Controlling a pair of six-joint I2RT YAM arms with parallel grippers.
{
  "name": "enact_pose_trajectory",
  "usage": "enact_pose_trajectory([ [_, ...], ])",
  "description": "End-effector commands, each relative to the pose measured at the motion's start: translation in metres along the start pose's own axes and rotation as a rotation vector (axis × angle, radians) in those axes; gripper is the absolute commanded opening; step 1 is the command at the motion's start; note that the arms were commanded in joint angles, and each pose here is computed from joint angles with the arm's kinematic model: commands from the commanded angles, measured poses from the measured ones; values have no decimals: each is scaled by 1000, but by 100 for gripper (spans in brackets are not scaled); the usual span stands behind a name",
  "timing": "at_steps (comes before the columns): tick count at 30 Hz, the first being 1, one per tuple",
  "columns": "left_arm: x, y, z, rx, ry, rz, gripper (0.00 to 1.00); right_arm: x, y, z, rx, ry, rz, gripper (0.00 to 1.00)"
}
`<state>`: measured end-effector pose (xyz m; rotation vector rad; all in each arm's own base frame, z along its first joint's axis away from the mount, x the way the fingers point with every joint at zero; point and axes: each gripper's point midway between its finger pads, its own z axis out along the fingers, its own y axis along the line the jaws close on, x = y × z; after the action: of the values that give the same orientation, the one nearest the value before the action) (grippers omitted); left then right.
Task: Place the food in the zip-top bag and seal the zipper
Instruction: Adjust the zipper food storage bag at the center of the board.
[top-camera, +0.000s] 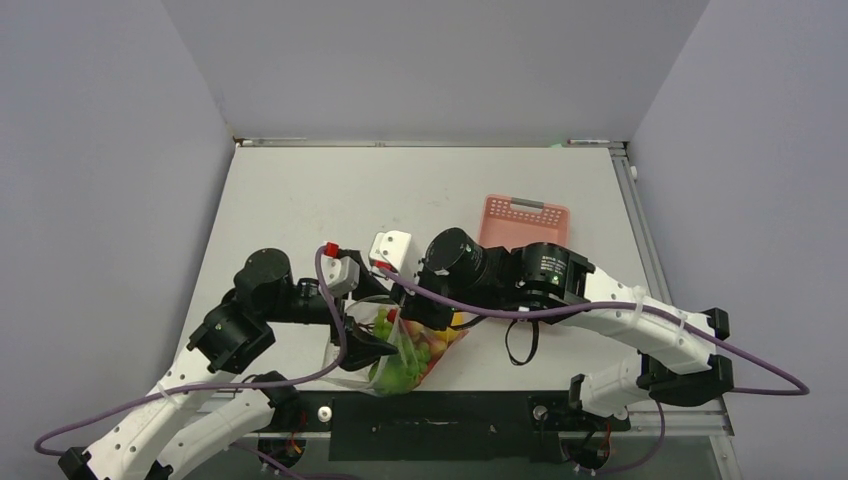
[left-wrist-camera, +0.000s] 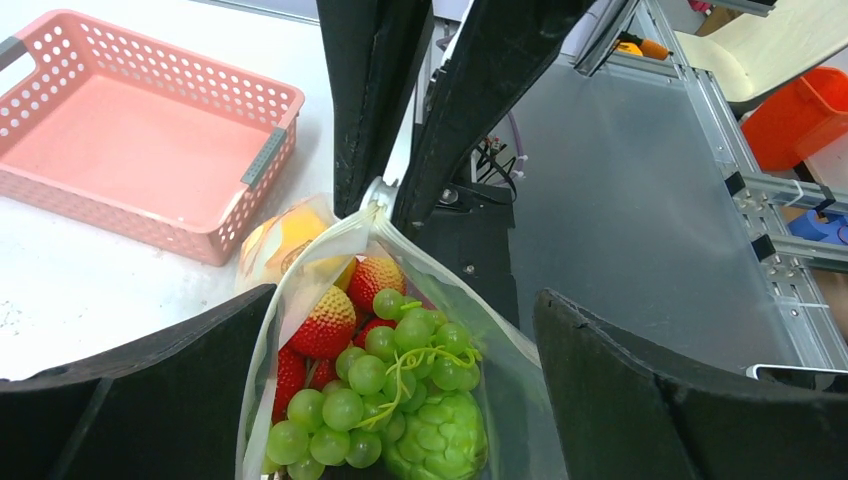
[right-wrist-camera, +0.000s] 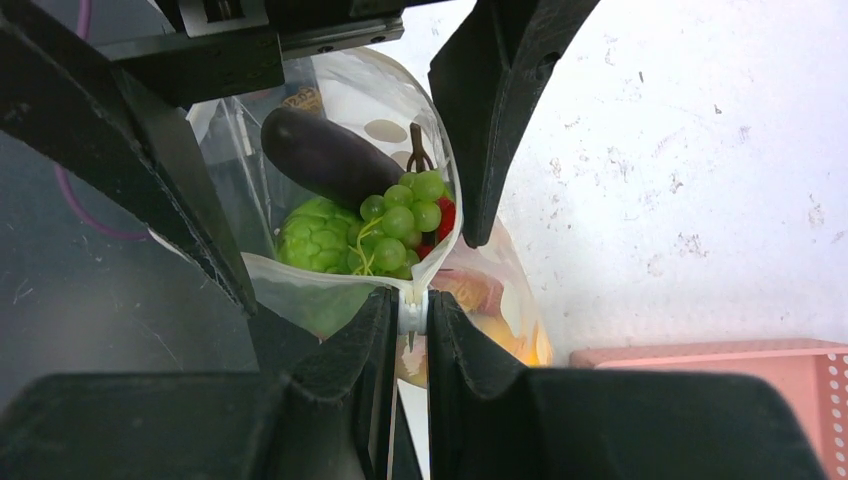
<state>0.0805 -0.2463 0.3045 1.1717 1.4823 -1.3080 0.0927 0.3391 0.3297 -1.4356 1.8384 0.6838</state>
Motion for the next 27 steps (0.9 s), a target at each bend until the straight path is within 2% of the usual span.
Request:
enact_pose_trajectory([
  [1,-17,0,-3,-26,-25,50,92,-33,-7,-9,45,-100,63,5],
  [16,-21,11,-4,-91,-19,35,92,-42,-19,4,129,-113,172,5],
  [27,-7,22,-8,-154,32,39,71,-57,-18,-14,127,-184,197,5],
])
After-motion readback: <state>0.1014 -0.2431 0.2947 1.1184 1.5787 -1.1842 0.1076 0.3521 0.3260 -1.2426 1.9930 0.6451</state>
